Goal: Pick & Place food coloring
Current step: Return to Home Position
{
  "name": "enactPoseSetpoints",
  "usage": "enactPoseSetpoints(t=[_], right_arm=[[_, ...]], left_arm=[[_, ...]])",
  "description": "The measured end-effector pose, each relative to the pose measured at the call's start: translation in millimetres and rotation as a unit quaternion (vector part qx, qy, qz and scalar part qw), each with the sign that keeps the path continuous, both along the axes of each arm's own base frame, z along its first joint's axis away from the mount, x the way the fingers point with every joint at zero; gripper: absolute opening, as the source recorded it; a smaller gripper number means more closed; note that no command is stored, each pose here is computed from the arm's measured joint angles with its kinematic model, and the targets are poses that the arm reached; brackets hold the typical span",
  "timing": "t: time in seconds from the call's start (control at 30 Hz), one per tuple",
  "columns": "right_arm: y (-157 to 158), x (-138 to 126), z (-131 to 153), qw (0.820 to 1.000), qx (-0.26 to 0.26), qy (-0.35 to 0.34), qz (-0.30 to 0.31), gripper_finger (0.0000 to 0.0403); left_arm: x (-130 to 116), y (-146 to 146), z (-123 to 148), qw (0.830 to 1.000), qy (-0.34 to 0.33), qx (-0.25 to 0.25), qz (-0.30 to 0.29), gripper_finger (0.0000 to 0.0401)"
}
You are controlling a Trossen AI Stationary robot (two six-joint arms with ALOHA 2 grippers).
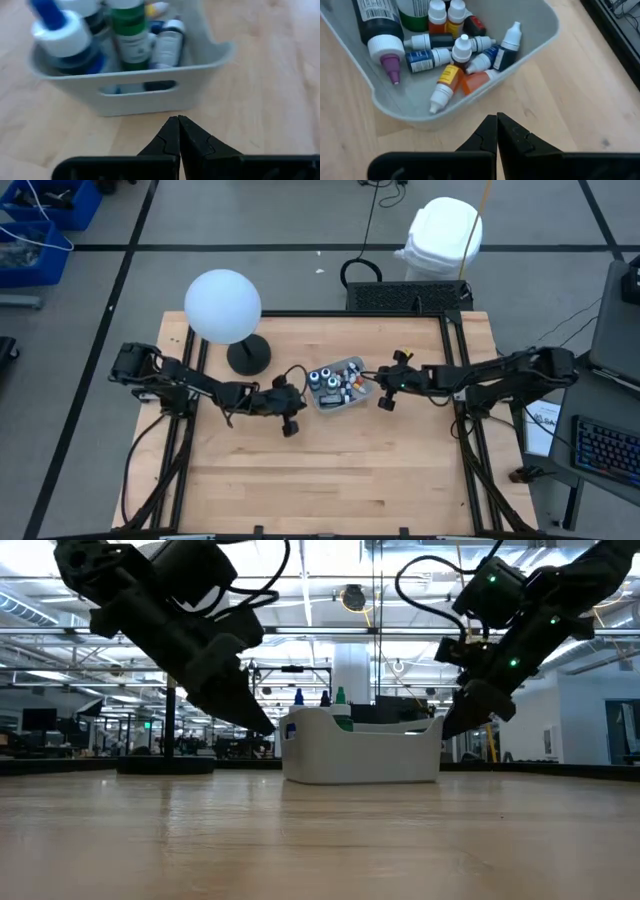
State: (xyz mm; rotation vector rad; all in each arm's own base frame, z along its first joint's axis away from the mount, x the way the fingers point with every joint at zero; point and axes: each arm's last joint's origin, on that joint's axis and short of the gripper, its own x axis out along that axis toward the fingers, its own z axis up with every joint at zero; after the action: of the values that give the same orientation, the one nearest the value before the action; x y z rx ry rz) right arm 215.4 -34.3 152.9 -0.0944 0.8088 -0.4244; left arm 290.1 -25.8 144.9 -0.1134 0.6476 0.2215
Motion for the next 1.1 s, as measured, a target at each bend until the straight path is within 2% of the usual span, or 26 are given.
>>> enactPoseSetpoints(t=[0.2,0.37,0.53,0.8,0.97,1.1], right_arm=[[-1,10,-12,1.000,0.000,0.000,0.003,0.0000],[1,16,-20,0.999,0.036,-0.010,0.020,0.0000],[8,20,-25,0.998,0.054,-0.012,0.034,0.0000],[25,28,-29,0.996,0.050,-0.033,0.073,0.0000],[28,30,-28,0.995,0.047,-0.042,0.082,0.0000],[28,30,-27,0.994,0.047,-0.045,0.083,0.0000]], left_arm=[[-1,12,-1,0.999,0.004,-0.012,0.045,0.0014],[-2,18,-2,0.998,0.010,-0.005,0.070,0.0004],[-2,20,-3,0.998,0.016,0.002,0.068,0.0016],[-2,20,-3,0.997,0.015,0.009,0.071,0.0006],[-3,21,-3,0.997,0.017,0.017,0.080,0.0019],[-3,21,-3,0.996,0.017,0.018,0.081,0.0010]])
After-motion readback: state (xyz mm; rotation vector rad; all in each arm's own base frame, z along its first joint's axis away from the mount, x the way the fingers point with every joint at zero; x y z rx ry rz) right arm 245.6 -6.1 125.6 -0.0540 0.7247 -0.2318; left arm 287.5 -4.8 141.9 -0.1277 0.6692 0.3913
